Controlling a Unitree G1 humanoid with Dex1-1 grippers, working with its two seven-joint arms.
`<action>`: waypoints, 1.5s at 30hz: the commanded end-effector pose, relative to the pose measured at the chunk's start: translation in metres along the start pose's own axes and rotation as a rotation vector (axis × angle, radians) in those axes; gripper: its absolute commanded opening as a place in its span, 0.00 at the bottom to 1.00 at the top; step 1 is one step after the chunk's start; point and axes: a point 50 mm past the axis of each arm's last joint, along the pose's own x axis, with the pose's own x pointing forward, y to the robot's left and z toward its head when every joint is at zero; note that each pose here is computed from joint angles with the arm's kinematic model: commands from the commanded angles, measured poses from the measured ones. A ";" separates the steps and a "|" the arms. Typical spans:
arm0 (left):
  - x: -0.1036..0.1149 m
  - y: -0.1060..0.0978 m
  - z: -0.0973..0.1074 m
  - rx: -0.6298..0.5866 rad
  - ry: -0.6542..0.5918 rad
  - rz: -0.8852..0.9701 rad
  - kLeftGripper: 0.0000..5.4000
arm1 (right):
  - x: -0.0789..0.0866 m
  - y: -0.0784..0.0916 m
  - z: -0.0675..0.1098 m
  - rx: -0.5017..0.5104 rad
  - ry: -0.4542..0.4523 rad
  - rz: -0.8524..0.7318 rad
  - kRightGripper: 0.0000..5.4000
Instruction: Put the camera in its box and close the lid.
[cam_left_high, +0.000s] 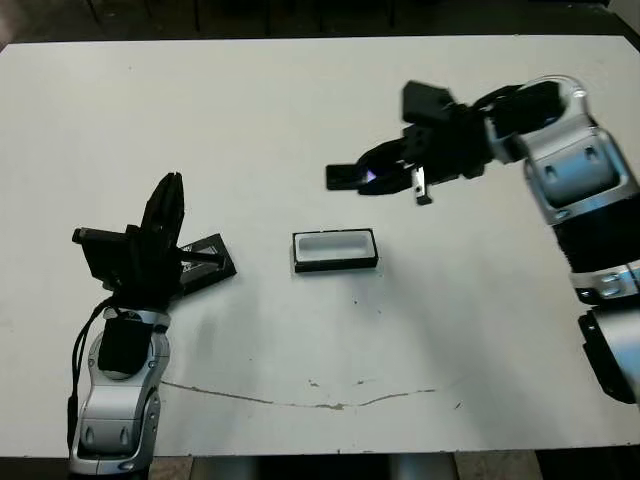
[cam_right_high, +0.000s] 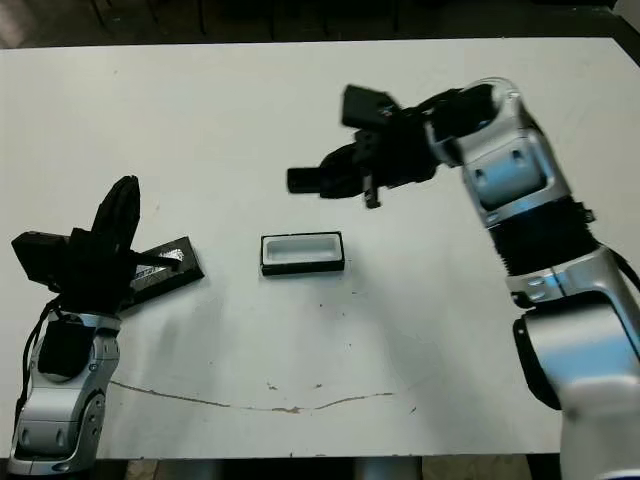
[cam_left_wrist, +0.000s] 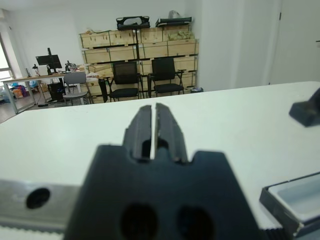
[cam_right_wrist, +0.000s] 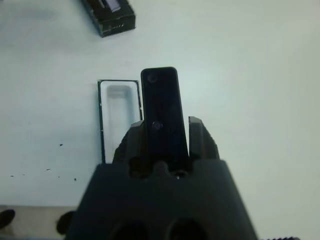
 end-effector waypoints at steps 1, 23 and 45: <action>-0.005 0.001 -0.006 -0.010 0.034 0.012 0.00 | 0.007 0.004 0.002 -0.015 0.047 0.047 0.14; -0.004 -0.002 -0.008 -0.011 0.024 -0.002 0.00 | 0.037 0.019 -0.010 -0.066 0.208 0.173 0.13; -0.004 -0.007 -0.010 -0.022 0.031 -0.005 0.00 | 0.054 0.032 -0.001 -0.152 0.274 0.206 0.13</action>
